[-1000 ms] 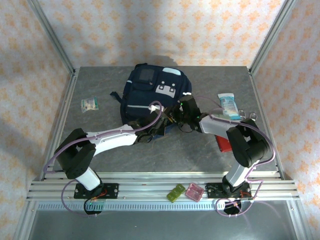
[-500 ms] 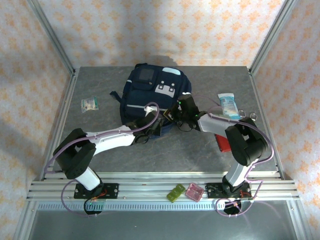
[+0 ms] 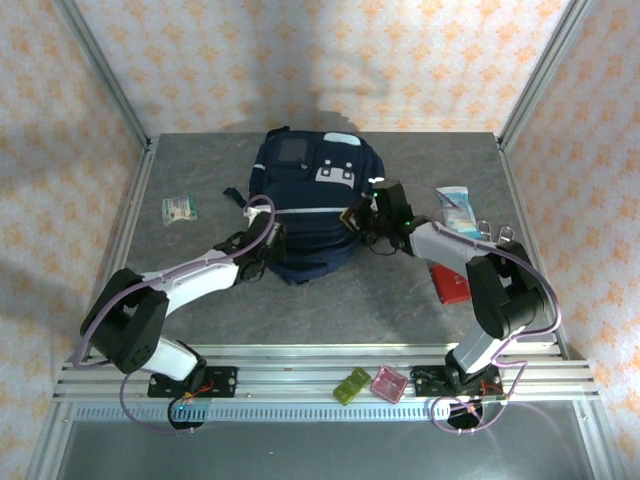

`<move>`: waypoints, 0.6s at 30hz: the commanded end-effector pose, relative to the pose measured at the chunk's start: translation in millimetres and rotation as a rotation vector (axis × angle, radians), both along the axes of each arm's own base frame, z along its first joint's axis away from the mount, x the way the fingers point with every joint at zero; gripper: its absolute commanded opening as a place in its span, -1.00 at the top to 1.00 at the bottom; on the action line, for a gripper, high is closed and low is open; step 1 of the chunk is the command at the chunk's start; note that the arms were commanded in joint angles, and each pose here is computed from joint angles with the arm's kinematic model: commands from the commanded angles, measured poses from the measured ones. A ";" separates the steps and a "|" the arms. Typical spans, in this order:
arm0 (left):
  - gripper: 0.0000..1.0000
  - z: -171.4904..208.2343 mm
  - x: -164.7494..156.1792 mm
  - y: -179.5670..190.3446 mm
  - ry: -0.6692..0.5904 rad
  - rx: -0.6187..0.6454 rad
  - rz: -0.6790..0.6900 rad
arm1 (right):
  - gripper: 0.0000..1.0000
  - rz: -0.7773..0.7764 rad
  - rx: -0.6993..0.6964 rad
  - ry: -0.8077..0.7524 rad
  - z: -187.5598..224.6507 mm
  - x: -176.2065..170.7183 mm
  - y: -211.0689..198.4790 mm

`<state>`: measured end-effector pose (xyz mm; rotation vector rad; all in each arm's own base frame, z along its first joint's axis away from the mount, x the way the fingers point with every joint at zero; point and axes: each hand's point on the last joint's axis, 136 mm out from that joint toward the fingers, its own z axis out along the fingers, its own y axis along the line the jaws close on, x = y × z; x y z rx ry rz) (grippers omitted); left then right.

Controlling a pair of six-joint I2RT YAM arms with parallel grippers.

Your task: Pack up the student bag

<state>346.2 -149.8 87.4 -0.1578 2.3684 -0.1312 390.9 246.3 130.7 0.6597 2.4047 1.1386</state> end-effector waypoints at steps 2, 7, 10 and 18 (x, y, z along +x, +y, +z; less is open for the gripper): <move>1.00 7.0 -21.4 -51.6 0.040 -0.024 -0.152 | 0.90 -0.089 -0.037 -0.159 51.1 55.9 -28.8; 1.00 25.7 -26.1 -111.2 -0.005 -0.128 -0.262 | 0.36 -0.041 0.012 -0.166 62.2 54.8 -20.2; 1.00 27.2 -21.2 -124.0 -0.010 -0.137 -0.277 | 0.26 -0.005 0.059 -0.184 66.4 39.0 -5.4; 1.00 19.2 -18.0 -122.0 -0.008 -0.113 -0.260 | 0.34 0.056 0.081 -0.097 22.8 -0.3 30.3</move>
